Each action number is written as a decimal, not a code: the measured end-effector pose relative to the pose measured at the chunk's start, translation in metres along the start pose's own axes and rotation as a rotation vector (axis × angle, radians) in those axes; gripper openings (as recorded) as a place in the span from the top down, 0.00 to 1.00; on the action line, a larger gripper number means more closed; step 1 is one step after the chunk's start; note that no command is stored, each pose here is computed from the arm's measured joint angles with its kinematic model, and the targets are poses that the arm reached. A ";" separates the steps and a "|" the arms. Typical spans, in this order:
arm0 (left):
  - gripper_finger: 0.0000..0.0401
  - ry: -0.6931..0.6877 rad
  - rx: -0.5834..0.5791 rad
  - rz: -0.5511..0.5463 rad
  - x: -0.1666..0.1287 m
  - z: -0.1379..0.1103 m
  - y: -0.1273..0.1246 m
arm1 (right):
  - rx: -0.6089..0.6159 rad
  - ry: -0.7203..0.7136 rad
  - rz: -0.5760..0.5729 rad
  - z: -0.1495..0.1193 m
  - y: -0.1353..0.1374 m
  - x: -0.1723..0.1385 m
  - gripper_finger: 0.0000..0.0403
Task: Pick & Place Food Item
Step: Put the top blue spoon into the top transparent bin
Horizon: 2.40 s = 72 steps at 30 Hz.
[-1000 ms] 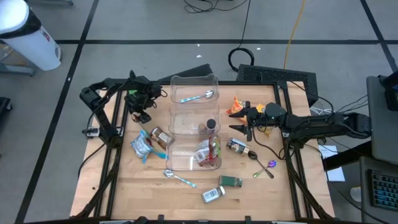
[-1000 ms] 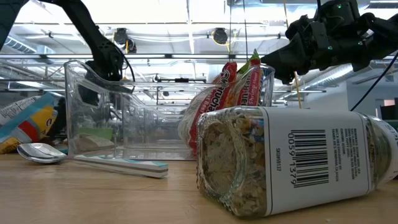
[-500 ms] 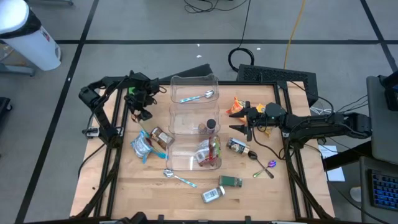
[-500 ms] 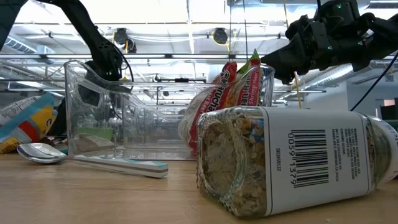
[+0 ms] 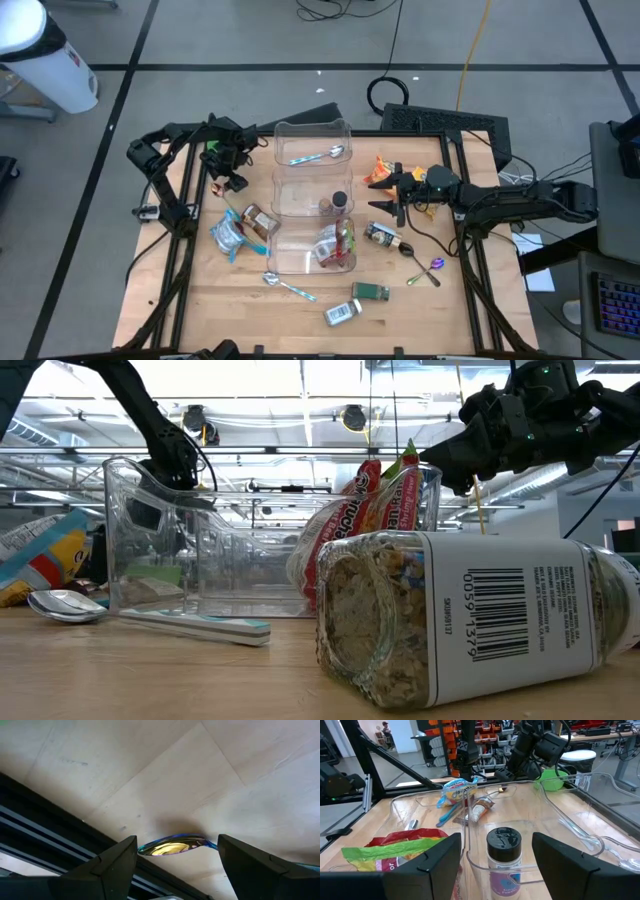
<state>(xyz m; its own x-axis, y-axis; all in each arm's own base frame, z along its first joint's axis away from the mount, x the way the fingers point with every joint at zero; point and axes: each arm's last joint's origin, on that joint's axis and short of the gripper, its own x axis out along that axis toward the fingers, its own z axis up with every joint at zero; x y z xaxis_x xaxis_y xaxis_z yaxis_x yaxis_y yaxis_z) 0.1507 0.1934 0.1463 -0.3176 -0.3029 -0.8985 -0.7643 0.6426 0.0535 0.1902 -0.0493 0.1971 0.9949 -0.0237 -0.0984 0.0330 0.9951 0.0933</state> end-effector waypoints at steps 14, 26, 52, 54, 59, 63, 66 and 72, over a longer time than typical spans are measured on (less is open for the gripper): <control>0.30 0.134 0.066 0.145 0.014 0.004 -0.011 | 0.003 0.012 0.000 -0.001 0.000 0.000 0.40; 0.30 0.151 0.094 0.144 0.013 0.003 -0.013 | 0.004 0.014 0.000 -0.002 0.000 0.000 0.40; 0.60 0.145 0.208 -0.012 0.014 0.002 -0.034 | 0.004 0.014 0.000 -0.001 0.000 0.000 0.40; 0.68 0.145 0.210 -0.013 0.014 0.002 -0.034 | 0.004 0.015 0.001 -0.002 0.000 0.000 0.40; 0.86 0.145 0.236 -0.015 0.014 0.002 -0.034 | 0.004 0.015 0.001 -0.002 0.000 0.000 0.40; 0.98 0.145 0.256 -0.017 0.013 0.002 -0.034 | 0.004 0.015 0.001 -0.002 0.000 0.000 0.40; 0.98 0.142 0.285 -0.019 0.014 0.002 -0.034 | 0.004 0.015 0.001 -0.002 0.000 0.000 0.40; 0.99 0.208 0.302 0.018 0.010 -0.003 -0.032 | 0.004 0.014 0.001 -0.001 0.000 0.000 0.40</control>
<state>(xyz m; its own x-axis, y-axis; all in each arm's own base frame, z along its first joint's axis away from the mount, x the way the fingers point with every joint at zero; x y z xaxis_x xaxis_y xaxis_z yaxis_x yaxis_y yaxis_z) 0.1705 0.1674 0.1373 -0.4610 -0.4064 -0.7889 -0.5674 0.8185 -0.0901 0.1900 -0.0490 0.1957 0.9934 -0.0218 -0.1124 0.0327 0.9948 0.0969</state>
